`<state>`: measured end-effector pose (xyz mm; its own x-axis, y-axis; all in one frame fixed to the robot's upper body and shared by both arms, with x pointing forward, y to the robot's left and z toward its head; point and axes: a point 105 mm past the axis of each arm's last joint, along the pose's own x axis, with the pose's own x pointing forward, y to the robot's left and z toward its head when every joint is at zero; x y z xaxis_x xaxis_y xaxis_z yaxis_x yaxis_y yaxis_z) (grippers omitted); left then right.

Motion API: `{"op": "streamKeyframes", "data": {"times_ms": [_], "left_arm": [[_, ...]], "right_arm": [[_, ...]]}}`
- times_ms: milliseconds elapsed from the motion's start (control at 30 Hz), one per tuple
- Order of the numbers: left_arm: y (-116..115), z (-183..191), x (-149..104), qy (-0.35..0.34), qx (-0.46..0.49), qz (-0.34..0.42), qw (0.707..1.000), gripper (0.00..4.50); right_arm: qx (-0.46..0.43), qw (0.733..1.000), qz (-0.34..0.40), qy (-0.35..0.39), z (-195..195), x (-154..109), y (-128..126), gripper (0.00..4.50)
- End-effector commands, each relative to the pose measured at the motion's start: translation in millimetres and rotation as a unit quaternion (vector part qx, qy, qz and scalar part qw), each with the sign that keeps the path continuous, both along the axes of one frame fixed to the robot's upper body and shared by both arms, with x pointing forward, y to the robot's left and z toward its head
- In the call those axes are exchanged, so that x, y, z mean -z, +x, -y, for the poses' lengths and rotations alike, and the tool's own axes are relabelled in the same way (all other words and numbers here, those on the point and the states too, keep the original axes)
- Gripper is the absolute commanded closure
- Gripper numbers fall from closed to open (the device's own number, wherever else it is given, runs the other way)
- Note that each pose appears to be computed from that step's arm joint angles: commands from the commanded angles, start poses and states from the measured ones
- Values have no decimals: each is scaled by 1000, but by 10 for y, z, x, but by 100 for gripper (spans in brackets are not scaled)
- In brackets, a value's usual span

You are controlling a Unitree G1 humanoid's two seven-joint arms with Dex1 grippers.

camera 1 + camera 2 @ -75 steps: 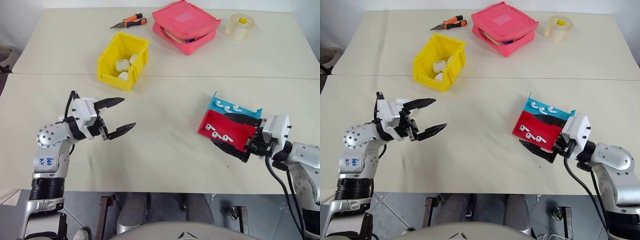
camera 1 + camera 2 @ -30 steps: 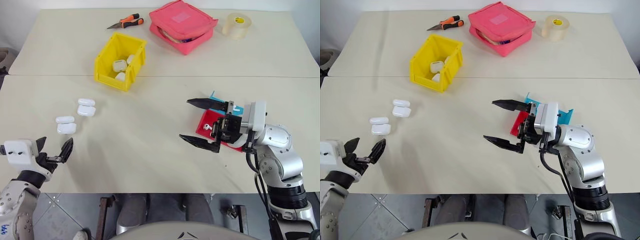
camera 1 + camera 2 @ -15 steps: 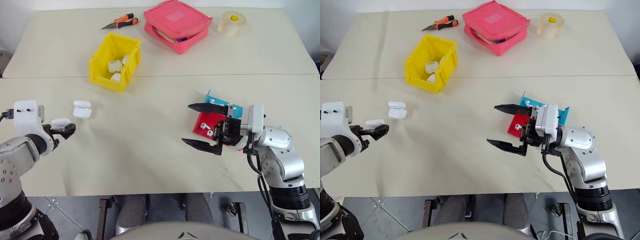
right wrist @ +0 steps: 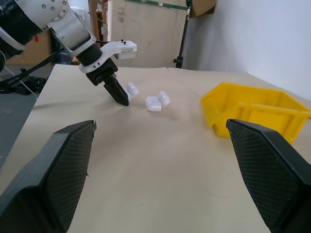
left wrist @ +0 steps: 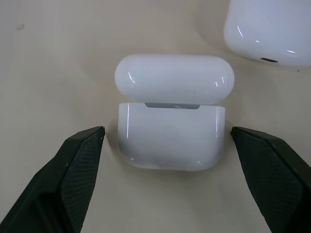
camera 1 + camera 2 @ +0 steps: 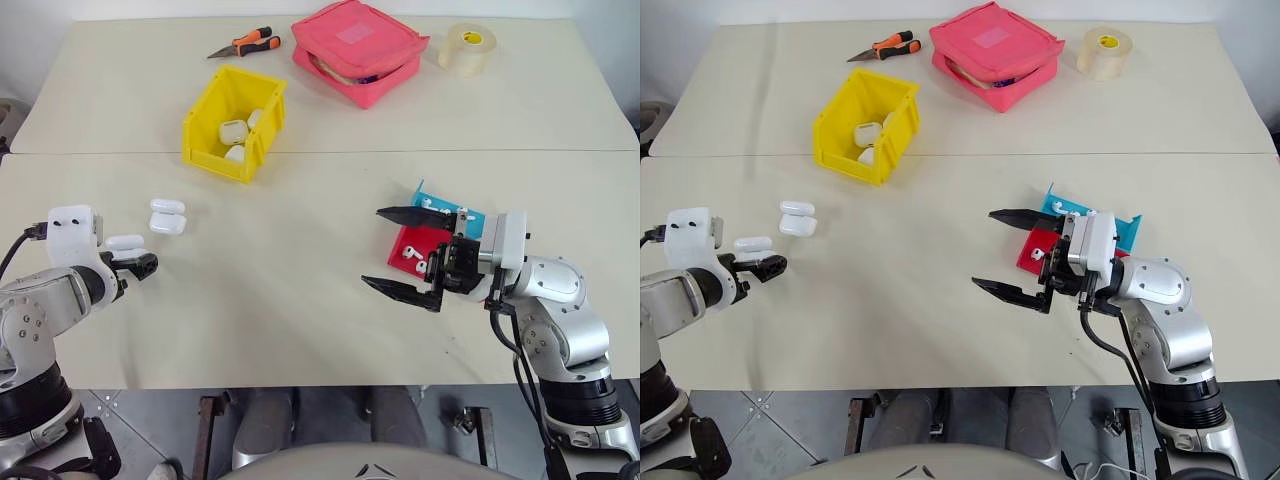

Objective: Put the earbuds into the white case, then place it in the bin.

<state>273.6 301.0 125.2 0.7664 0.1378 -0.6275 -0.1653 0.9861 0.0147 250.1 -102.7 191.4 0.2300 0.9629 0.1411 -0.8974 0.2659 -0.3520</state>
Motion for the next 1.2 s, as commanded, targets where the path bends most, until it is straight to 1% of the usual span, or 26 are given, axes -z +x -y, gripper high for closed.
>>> {"op": "streamKeyframes", "data": {"times_ms": [33, 100, 133, 300, 367, 433, 500, 600, 633, 700, 733, 800, 833, 867, 900, 967, 1000, 1033, 1067, 1100, 1167, 1200], "left_arm": [[-13, -47, 47, 10, -6, -17, 1000, 90], [-18, -46, 59, 10, -6, -19, 1000, 153], [-23, -36, 70, 9, -4, -20, 1000, 172], [-66, -51, 53, 3, 2, -4, 1000, 172], [7, 55, -77, -7, 57, 70, 996, 172], [-11, 137, -190, -2, 119, 135, 984, 172], [-98, 178, -256, -3, 175, 187, 967, 172], [-231, 206, -273, -12, 240, 243, 940, 172], [-257, 245, -304, -16, 264, 272, 925, 172], [-302, 395, -440, -10, 329, 350, 877, 172], [-322, 458, -486, -5, 351, 377, 857, 172], [-276, 834, -466, -45, 430, 402, 807, 172], [-265, 980, -436, -61, 462, 402, 788, 172], [-262, 1065, -416, -69, 481, 403, 776, 172], [-239, 1163, -429, -72, 498, 417, 757, 172], [-152, 1357, -489, -94, 512, 446, 728, 172], [-128, 1474, -535, -112, 524, 462, 707, 172], [-119, 1543, -561, -124, 531, 471, 694, 172], [-103, 1651, -588, -139, 544, 479, 674, 172], [-97, 1788, -633, -163, 561, 491, 646, 172], [-78, 2013, -688, -197, 588, 504, 601, 172], [-72, 2076, -695, -203, 596, 506, 589, 172]], "right_arm": [[-1, 1000, 27, 5, -27, -87, -61, 0], [1, 1000, 28, 6, -31, -91, -56, 0], [1, 1000, 28, 6, -32, -95, -52, 0], [5, 1000, 29, 5, -27, -93, -42, 0], [7, 1000, 28, 3, -16, -88, -39, 0], [7, 1000, 27, 0, -6, -84, -36, 0], [8, 1000, 27, -3, 9, -89, -29, 0], [11, 1000, 26, -7, 31, -98, -16, 0], [12, 1000, 26, -9, 42, -100, -13, 0], [14, 999, 25, -14, 59, -108, -13, 0], [15, 999, 25, -16, 72, -113, -15, 0], [30, 999, 23, -27, 151, -124, -23, 0], [38, 998, 24, -33, 185, -132, -23, 0], [43, 998, 25, -36, 206, -138, -24, 0], [51, 998, 27, -39, 235, -145, -30, 0], [71, 996, 27, -41, 304, -165, -51, 0], [80, 995, 27, -46, 340, -165, -75, 0], [85, 995, 27, -50, 362, -164, -94, 0], [98, 993, 26, -53, 400, -160, -111, 0], [115, 991, 26, -58, 457, -154, -138, 0], [151, 986, 23, -69, 581, -143, -194, 0], [163, 984, 22, -72, 623, -140, -218, 0]]}}
